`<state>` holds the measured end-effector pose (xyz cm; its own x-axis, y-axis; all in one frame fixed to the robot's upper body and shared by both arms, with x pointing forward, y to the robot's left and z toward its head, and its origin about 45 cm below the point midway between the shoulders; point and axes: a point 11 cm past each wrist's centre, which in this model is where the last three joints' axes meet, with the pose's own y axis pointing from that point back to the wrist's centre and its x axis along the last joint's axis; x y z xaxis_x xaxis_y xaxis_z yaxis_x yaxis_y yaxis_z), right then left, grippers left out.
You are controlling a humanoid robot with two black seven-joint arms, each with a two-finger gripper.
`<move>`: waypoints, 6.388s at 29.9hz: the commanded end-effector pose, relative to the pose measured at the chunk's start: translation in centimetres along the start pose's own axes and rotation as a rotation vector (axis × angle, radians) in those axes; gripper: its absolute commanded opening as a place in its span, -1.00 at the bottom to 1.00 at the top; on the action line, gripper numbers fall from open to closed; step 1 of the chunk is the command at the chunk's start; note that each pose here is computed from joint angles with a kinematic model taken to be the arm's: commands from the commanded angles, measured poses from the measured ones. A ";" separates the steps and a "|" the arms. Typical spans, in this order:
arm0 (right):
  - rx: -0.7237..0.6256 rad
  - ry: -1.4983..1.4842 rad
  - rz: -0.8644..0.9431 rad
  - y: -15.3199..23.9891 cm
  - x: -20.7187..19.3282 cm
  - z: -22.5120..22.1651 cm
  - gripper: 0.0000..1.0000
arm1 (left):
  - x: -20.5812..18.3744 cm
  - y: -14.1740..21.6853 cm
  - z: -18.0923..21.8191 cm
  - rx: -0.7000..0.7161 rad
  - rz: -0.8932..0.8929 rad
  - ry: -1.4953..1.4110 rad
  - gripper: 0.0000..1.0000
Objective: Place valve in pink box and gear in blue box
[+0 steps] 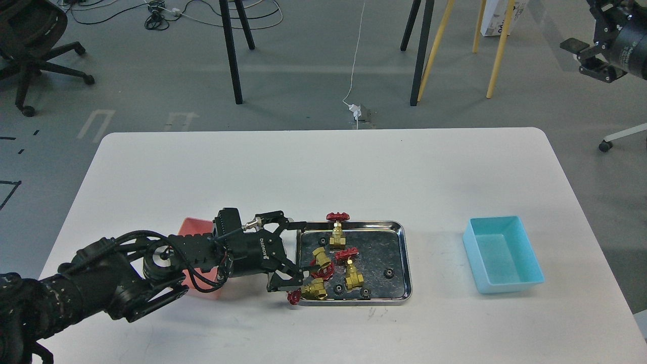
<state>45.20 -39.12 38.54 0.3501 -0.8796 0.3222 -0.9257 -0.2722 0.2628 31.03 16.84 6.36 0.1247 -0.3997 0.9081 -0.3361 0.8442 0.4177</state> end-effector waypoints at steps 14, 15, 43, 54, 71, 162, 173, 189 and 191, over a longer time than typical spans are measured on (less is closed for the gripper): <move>-0.012 0.020 -0.029 -1.0 -1.4 0.7 0.98 | 0.1 -1.2 1.1 -0.022 0.011 0.010 0.69; -0.014 0.018 -0.026 -1.0 -1.4 0.8 0.98 | 0.1 -1.1 1.0 -0.019 0.009 0.010 0.65; -0.035 0.022 -0.005 -2.2 -1.2 1.7 0.98 | 4.8 4.4 -4.5 0.152 0.179 0.172 -0.84; -0.005 0.014 0.033 -3.2 -0.2 -0.2 0.98 | 1.0 17.9 -4.5 0.320 0.079 0.299 -0.83; 0.017 0.048 -0.012 -5.2 -2.8 -1.6 0.98 | -3.6 21.9 -1.9 0.381 -0.025 0.398 -0.47; -0.022 1.720 -1.362 -2.4 -35.1 18.4 0.44 | 19.5 51.6 -26.4 0.784 1.655 1.148 1.00; -0.024 1.731 -1.352 -2.5 -35.3 18.3 0.03 | 19.6 51.6 -26.5 0.784 1.656 1.146 1.00; -0.031 1.753 -1.322 -2.9 -35.2 17.9 -0.47 | 19.6 51.8 -26.4 0.785 1.657 1.144 1.00; -0.035 1.759 -1.311 -3.0 -35.1 17.8 -0.57 | 19.6 51.8 -26.4 0.785 1.657 1.144 1.00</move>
<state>32.95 -14.42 10.10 0.3559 0.8993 0.2542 -0.1175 -0.2268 0.9668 40.73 62.14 46.52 -0.3521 0.9332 0.0722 -0.8734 -0.2999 -0.3836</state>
